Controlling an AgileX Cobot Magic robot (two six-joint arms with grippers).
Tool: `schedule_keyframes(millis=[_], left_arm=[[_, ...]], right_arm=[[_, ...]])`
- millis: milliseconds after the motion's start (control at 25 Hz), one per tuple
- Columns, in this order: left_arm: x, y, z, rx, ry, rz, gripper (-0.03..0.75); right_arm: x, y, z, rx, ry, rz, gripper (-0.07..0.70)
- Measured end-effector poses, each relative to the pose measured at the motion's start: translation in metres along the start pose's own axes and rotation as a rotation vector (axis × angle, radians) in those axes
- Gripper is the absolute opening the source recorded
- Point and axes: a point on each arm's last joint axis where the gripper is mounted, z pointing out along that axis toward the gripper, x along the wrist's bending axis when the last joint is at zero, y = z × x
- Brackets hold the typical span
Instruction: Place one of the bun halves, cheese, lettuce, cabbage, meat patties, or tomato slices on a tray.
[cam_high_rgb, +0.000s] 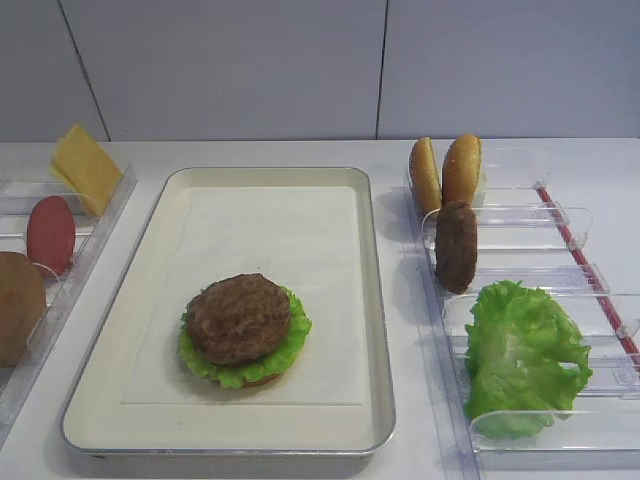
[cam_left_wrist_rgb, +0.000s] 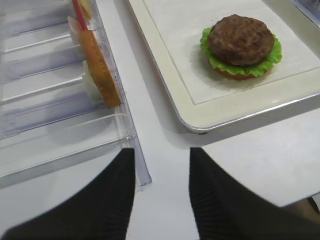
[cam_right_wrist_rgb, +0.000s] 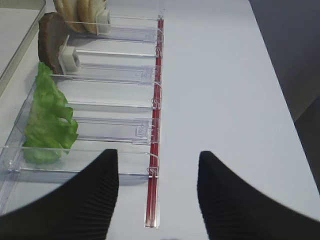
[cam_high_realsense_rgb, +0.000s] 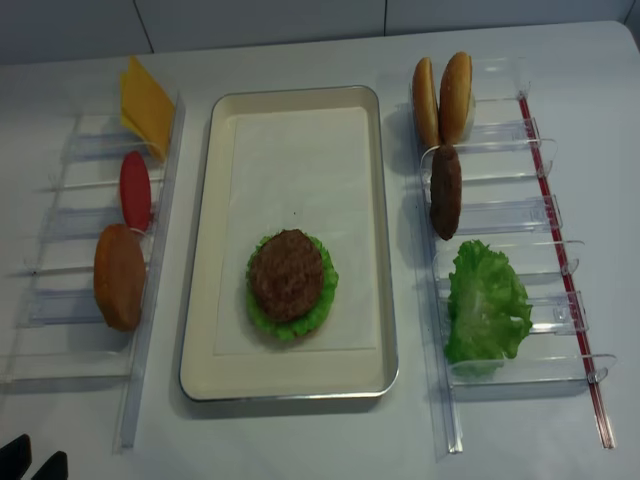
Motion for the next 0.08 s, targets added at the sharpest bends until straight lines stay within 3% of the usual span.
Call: schedule_keyframes(millis=[80], left_arm=[[0.0000,0.0000,0.0000,0.000,0.000,0.000,0.262]], right_arm=[[0.0000,0.0002,0.0000,-0.002,0.000,0.000,0.403]])
